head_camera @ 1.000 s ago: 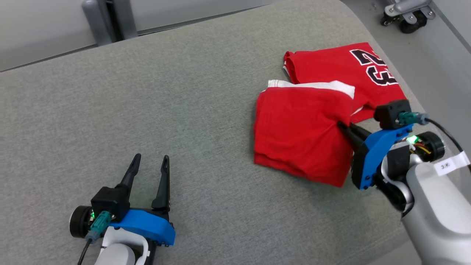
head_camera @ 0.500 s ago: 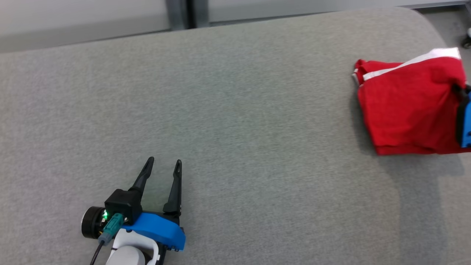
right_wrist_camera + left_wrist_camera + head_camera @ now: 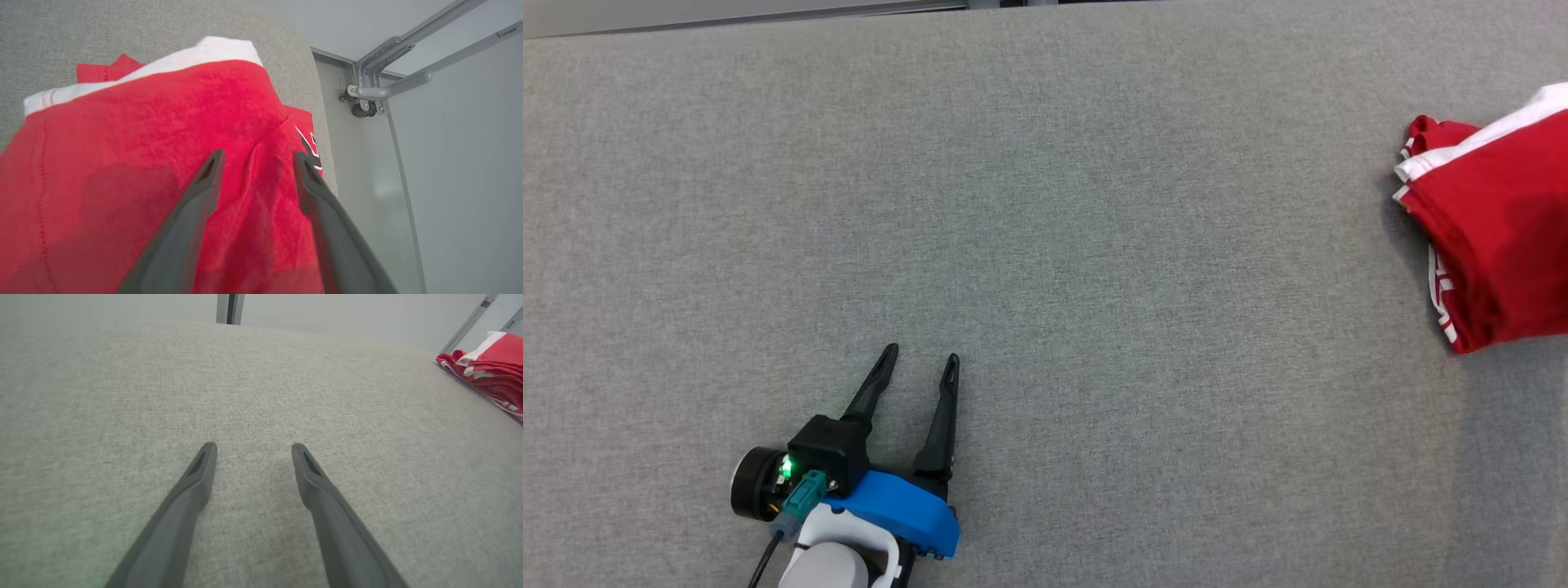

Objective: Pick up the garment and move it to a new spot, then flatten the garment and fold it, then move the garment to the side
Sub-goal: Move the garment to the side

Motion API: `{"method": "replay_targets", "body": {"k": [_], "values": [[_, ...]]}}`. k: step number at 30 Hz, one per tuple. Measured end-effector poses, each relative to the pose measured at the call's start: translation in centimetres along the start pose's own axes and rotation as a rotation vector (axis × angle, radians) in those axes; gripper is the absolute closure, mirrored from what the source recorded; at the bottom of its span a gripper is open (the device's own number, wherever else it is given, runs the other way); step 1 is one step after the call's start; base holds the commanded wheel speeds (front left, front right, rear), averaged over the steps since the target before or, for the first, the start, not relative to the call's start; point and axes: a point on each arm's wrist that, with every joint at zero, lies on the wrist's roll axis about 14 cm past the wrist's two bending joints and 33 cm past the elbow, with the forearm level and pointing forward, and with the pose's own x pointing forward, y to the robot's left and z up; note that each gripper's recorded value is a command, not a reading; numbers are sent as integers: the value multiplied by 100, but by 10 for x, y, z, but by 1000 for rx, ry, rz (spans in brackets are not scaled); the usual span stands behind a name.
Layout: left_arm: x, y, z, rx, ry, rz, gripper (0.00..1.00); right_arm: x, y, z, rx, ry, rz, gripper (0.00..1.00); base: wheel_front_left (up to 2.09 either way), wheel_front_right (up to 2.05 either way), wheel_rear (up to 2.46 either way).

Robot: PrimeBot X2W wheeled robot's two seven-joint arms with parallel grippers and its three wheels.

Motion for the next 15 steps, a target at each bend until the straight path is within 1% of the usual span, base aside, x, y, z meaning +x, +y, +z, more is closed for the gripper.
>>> {"method": "replay_targets", "body": {"k": [4,7,9,10,12,13,14,15], "values": [[3,-2,0,5,2,-13,0,1,8,-13,22,29,5,0,0,0,0],[4,-4,1,9,-1,-21,0,-2,7,-9,39,-6,-2,0,0,0,0],[5,-5,4,11,-7,-25,0,-5,8,0,59,-59,-2,0,0,0,0],[5,-5,10,17,-24,-23,0,-10,11,16,84,-135,5,0,0,0,0],[5,-1,18,22,-46,-7,0,-16,15,32,96,-210,11,0,0,0,0],[4,1,23,24,-61,1,0,-20,18,39,92,-241,14,0,0,0,0],[4,1,23,24,-61,1,0,-20,18,39,92,-241,14,0,0,0,0],[2,10,34,28,-94,30,0,-29,23,53,97,-314,24,0,0,0,0]]}}
